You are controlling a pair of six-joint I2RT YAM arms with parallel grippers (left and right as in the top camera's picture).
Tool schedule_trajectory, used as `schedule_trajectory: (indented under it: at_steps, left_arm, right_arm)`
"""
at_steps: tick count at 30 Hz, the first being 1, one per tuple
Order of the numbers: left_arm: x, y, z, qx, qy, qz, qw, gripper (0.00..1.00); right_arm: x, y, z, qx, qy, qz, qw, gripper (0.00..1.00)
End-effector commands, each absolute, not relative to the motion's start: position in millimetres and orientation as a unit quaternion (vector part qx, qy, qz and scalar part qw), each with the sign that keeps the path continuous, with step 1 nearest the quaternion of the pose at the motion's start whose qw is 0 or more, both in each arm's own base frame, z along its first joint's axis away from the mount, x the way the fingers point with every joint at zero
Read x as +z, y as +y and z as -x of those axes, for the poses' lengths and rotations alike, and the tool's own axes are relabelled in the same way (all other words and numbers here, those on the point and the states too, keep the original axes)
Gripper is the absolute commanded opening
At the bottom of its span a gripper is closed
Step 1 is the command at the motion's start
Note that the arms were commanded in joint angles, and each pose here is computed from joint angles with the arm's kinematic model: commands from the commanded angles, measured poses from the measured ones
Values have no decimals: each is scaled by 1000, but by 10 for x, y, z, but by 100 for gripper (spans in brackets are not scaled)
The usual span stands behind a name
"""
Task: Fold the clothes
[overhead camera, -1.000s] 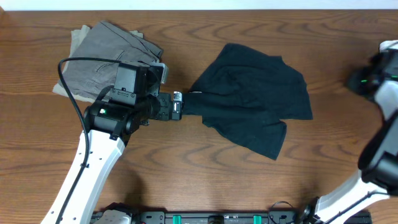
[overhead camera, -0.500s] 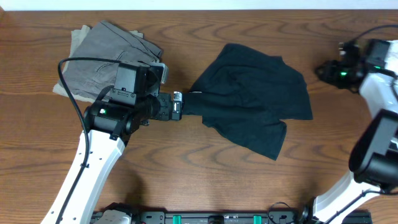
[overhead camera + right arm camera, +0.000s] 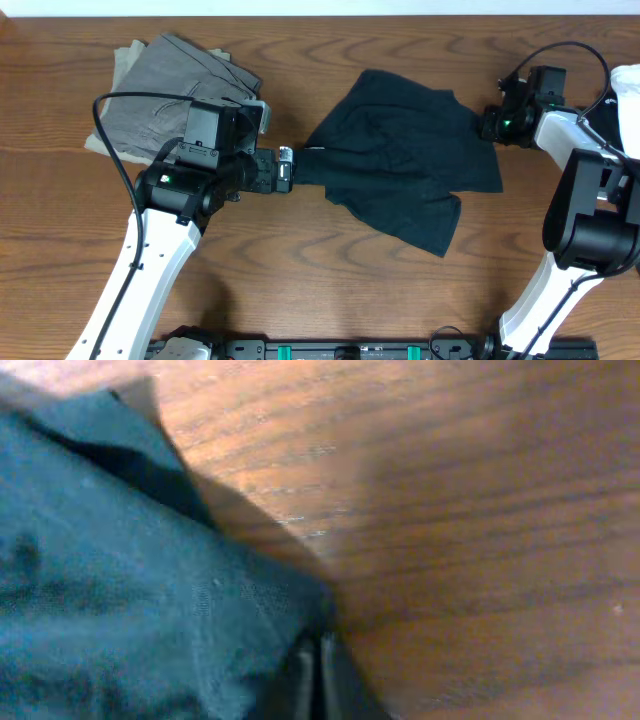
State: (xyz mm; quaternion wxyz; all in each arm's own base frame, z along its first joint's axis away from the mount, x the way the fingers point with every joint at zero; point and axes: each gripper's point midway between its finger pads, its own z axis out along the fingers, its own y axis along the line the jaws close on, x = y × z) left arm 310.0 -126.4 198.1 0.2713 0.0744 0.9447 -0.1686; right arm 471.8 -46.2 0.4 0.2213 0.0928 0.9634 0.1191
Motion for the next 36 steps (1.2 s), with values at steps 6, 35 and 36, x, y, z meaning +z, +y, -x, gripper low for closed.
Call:
schedule_trajectory:
  at_steps: [6, 35, 36]
  left_arm:
    - [2094, -1314, -3168, -176, 937, -87, 290, 98]
    - [1343, -2075, -3270, -217, 940, -145, 218, 69]
    - [1237, -2177, -3333, -220, 939, -150, 217, 68]
  right_arm:
    - [433, -932, -4739, 62, 950, -156, 264, 1]
    - [1598, -1366, -4343, 146, 898, -240, 338, 49]
    - [1659, -1291, -4327, 152, 899, -233, 339, 49]
